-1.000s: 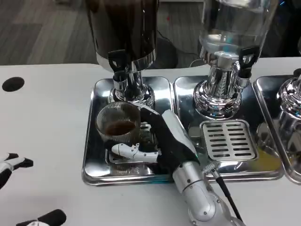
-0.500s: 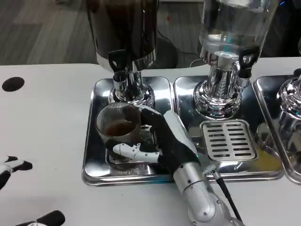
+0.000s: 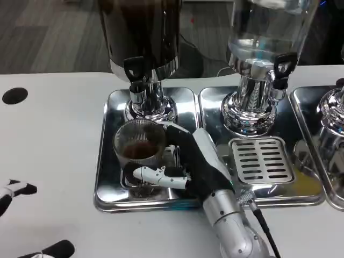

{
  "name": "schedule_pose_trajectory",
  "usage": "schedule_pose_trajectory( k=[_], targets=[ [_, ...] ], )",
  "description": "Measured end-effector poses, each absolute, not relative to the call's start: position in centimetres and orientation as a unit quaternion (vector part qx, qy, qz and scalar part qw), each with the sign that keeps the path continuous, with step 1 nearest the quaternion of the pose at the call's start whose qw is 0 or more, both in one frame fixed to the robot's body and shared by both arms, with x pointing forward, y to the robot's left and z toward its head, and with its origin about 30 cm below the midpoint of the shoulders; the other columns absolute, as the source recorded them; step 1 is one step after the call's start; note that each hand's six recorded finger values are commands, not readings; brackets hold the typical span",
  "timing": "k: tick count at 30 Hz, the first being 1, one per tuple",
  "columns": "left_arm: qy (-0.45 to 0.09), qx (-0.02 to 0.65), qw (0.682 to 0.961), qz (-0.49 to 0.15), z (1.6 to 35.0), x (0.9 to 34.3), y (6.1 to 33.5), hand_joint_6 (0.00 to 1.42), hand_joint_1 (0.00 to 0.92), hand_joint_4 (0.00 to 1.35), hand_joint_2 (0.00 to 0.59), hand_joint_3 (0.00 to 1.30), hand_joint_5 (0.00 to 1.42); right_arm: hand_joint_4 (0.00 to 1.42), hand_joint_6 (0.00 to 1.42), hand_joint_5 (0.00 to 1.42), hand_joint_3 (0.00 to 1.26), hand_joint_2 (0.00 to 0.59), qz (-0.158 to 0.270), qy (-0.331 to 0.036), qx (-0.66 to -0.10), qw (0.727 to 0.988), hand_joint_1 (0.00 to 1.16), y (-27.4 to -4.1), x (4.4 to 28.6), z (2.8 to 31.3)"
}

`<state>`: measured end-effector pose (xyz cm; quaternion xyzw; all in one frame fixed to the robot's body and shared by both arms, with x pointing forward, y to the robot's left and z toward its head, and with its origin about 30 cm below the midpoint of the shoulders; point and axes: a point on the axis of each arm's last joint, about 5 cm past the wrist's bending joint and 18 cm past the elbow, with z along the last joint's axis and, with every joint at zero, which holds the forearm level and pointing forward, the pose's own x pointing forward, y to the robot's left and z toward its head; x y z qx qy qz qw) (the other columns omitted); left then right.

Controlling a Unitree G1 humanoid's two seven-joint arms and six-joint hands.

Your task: Grasp the cup under the faucet to collect the drink, then remove the cup.

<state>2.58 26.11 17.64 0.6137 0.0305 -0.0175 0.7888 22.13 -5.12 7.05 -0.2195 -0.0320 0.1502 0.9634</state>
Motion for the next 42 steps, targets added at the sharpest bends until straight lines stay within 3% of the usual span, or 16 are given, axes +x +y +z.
schedule_pose_trajectory(
  k=[18,42],
  targets=[
    [0.023,0.609,0.793,-0.023,17.5,2.9,25.8,0.56,0.0,0.22,0.075,0.3,0.28,0.35,0.14,0.33,0.35,0.112,0.148,-0.051,-0.211,0.965,0.67,-6.1,21.4,7.7],
    [0.022,0.606,0.794,-0.03,17.2,3.5,25.5,0.56,0.0,0.23,0.07,0.3,0.29,0.37,0.14,0.35,0.36,0.114,0.147,-0.038,-0.218,0.964,0.66,-7.8,20.3,7.2]
  ],
)
